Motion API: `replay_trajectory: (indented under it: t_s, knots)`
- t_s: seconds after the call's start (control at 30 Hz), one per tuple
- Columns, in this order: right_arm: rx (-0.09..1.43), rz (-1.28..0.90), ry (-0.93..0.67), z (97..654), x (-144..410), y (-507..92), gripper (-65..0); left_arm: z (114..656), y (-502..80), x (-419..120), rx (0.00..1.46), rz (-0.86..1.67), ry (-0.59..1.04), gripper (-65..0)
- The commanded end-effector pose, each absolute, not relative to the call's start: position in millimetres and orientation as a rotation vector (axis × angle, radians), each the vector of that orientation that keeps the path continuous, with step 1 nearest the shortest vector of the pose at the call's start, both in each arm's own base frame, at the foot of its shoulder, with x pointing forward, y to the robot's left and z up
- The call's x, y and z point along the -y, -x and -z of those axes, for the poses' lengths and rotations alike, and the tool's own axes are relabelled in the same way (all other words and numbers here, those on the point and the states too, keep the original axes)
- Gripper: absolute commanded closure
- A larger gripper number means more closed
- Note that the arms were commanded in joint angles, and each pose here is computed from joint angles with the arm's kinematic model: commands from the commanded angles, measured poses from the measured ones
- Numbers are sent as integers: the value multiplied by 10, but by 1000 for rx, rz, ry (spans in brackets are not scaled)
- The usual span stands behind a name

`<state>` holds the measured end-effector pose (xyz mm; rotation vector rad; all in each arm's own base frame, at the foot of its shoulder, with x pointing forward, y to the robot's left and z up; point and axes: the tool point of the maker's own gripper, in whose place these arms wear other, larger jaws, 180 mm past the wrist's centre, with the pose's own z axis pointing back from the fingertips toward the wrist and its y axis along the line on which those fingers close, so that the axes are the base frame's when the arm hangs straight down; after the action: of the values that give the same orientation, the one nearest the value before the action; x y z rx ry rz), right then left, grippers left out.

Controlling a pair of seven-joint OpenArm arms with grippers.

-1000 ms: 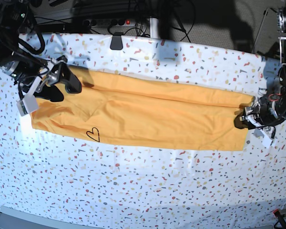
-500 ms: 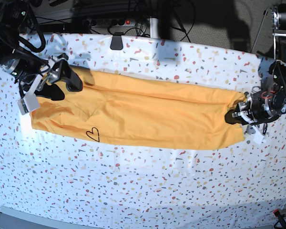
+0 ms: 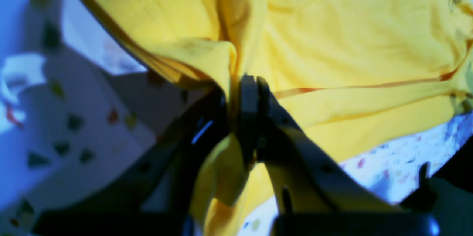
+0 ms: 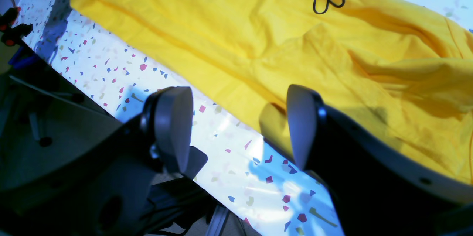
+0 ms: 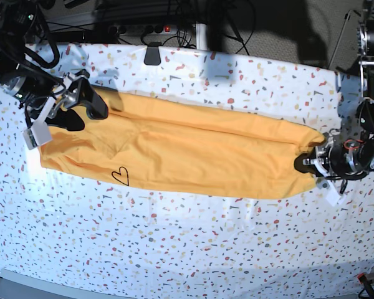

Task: Fold the T-shirt properly
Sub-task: 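Grasp the strip end with the left gripper, then fold the strip end with the left gripper toward the right gripper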

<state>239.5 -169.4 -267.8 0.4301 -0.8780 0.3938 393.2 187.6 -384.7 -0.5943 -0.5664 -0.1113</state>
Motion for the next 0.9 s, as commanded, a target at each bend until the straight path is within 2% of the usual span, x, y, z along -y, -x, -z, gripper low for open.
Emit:
replay_trajectory:
  t_s: [0.0,0.33,0.87]
  knots:
    - [926,-414,-439,2547,1669,-2432,-394,3606,-4097,-1914,633,113,613,0]
    - [923,-412,-417,2569,1700,-2442,-394,3407,-4251,-1487,626,173,691,0]
    - [922,-407,-382,2598,1756,-2464,-394,3137,-3976,126,549,374,949,0]
